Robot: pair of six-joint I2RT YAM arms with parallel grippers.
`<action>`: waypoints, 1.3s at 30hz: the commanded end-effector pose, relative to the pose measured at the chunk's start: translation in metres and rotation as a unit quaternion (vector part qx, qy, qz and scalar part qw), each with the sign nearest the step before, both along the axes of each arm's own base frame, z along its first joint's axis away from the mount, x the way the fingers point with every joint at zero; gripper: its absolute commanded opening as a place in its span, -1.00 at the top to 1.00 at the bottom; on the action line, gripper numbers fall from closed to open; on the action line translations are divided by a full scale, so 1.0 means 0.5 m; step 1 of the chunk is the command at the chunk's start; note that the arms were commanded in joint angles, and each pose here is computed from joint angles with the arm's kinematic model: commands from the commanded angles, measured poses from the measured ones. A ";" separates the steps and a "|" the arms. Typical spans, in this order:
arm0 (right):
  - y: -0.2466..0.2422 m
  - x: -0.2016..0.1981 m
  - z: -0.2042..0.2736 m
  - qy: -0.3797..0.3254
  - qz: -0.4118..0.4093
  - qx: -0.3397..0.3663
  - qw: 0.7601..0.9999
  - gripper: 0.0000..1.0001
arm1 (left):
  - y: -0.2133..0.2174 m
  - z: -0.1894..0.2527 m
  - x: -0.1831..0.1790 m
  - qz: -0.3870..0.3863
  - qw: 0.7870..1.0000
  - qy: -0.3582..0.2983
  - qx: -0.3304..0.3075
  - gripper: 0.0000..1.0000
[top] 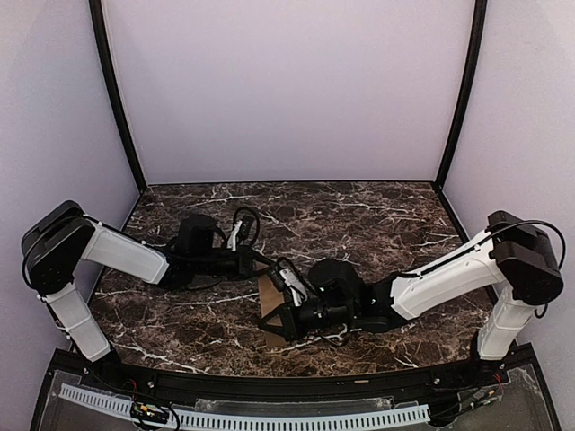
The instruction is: Fold the paper box
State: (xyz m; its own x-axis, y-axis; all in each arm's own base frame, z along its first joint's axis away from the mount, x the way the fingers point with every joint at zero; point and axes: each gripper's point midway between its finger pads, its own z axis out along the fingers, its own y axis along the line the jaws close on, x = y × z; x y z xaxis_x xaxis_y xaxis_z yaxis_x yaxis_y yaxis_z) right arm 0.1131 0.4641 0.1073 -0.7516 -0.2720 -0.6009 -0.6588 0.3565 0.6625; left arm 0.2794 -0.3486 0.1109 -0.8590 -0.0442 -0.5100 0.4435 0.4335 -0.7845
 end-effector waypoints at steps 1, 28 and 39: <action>-0.021 -0.007 -0.007 -0.003 0.005 -0.033 0.999 1.00 | 0.026 -0.086 -0.030 0.002 0.997 0.061 0.050 0.99; -0.038 0.164 0.186 -0.191 -0.078 -0.035 0.978 1.00 | 0.116 0.168 -0.003 0.064 0.983 -0.073 0.157 0.91; 0.016 0.303 0.185 -0.282 -0.112 -0.076 0.950 1.00 | 0.222 0.168 -0.038 0.114 0.961 -0.101 0.229 0.99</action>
